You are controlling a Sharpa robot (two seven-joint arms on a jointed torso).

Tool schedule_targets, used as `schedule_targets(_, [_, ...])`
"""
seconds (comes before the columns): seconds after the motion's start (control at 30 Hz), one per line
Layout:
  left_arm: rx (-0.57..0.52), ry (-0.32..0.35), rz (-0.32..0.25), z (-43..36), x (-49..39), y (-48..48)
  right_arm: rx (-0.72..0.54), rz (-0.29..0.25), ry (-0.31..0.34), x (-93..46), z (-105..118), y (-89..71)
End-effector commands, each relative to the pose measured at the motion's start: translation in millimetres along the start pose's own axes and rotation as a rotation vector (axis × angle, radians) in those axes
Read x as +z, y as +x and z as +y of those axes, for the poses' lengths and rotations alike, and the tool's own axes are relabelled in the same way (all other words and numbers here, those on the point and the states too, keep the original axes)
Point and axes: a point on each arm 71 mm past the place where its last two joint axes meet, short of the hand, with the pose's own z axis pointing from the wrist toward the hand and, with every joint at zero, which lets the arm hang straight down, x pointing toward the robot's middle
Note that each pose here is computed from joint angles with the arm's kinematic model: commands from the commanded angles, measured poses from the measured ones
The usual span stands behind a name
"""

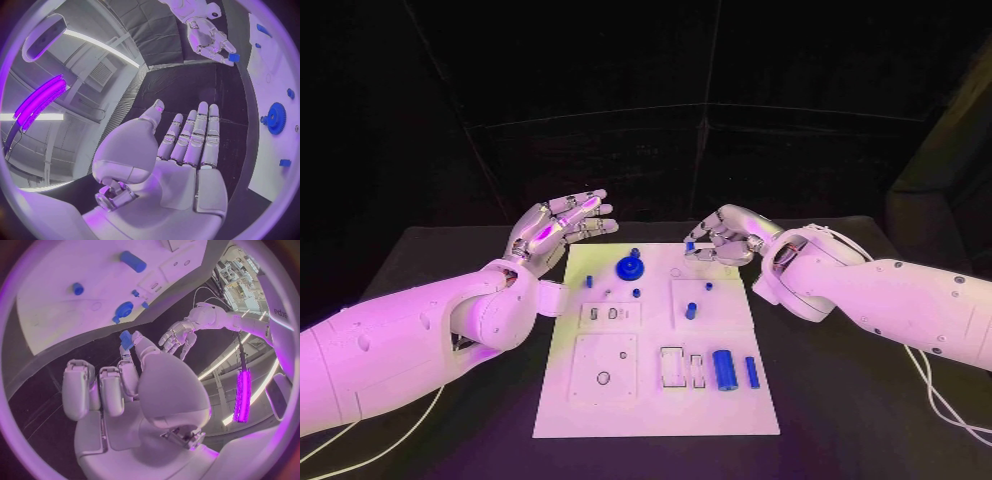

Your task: Assemble the parts on the task board

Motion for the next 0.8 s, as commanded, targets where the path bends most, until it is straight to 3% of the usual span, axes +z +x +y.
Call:
schedule_targets(0.03, [-0.005, 0.013, 0.005, -1.3, 1.2, -0.4, -0.001, 0.040, 0.010, 8.2, 12, 10.0])
schedule_targets(0.33, [-0.009, 0.013, -0.025, -0.8, 3.3, -7.2, -0.053, 0.121, -0.046, 26.9, 50, 51.0])
schedule_targets(0.5, [-0.012, 0.012, -0.033, -1.0, 3.9, -8.6, -0.081, 0.168, -0.046, 29.0, 59, 79.4])
schedule_targets(0.8, [-0.015, 0.011, -0.034, -0.1, 5.4, -6.5, -0.127, 0.202, -0.055, 28.9, 63, 107.8])
